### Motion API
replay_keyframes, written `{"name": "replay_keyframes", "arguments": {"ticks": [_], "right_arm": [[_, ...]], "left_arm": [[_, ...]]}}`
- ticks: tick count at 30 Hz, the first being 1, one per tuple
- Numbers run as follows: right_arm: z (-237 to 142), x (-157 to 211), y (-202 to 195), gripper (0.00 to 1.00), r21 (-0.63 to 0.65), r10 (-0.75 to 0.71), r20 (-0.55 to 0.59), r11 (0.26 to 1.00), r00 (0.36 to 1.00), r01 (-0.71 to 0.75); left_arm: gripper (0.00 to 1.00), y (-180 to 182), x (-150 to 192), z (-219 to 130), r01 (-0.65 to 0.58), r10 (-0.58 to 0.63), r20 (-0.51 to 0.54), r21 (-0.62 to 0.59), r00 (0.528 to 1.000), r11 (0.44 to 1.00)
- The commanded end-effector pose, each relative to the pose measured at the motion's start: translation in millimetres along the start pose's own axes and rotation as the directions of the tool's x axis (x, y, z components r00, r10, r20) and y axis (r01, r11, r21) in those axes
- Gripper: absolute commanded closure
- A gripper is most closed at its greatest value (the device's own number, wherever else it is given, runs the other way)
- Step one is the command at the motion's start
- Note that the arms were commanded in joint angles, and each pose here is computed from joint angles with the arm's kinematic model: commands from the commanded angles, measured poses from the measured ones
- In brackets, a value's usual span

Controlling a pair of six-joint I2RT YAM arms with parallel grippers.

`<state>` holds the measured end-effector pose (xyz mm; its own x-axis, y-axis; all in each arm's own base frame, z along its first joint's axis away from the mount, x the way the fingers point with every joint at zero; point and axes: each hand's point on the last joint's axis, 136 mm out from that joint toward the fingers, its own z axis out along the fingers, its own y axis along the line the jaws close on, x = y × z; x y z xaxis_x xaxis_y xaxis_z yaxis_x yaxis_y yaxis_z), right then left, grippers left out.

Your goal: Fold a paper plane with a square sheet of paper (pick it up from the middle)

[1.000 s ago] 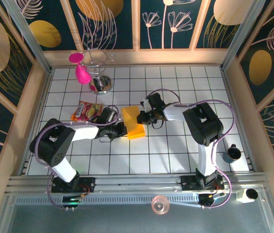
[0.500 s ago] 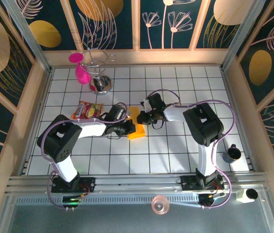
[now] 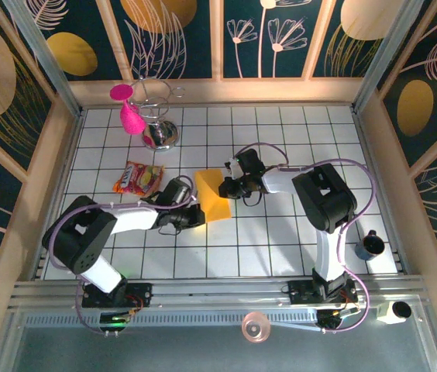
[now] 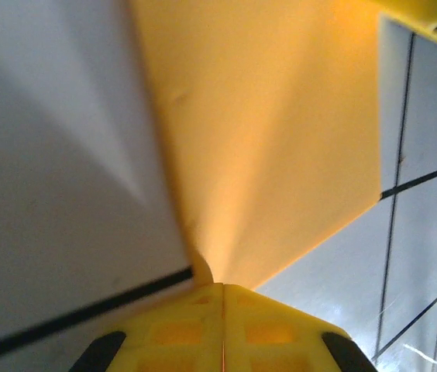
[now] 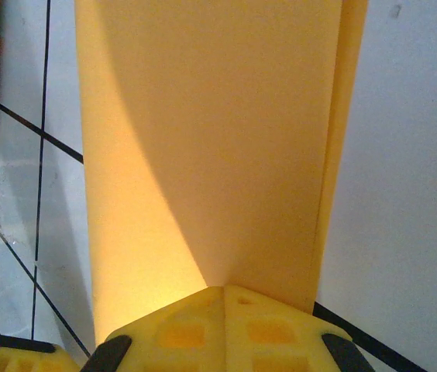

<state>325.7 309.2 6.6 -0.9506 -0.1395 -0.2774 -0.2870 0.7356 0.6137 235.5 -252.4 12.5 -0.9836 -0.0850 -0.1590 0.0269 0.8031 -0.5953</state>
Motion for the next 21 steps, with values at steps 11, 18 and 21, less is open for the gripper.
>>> {"name": "replay_keyframes", "arguments": {"ticks": [11,18,21], "right_arm": [[-7,15,-26,0.95,0.123,0.193,-0.022,0.974,0.981,-0.188],[-60,-25,38,0.77,-0.076,0.163,0.149,0.985,0.975,-0.153],[-74,-19,35,0.67,-0.082,0.213,0.204,0.976,0.956,-0.2]], "left_arm": [[0.82,-54,-66,-33,0.029,-0.052,0.23,0.103,0.972,0.994],[0.73,-61,-95,-18,0.068,-0.12,0.276,0.19,0.954,0.979],[0.69,-62,-99,-5,0.074,-0.12,0.247,0.187,0.961,0.98]]}}
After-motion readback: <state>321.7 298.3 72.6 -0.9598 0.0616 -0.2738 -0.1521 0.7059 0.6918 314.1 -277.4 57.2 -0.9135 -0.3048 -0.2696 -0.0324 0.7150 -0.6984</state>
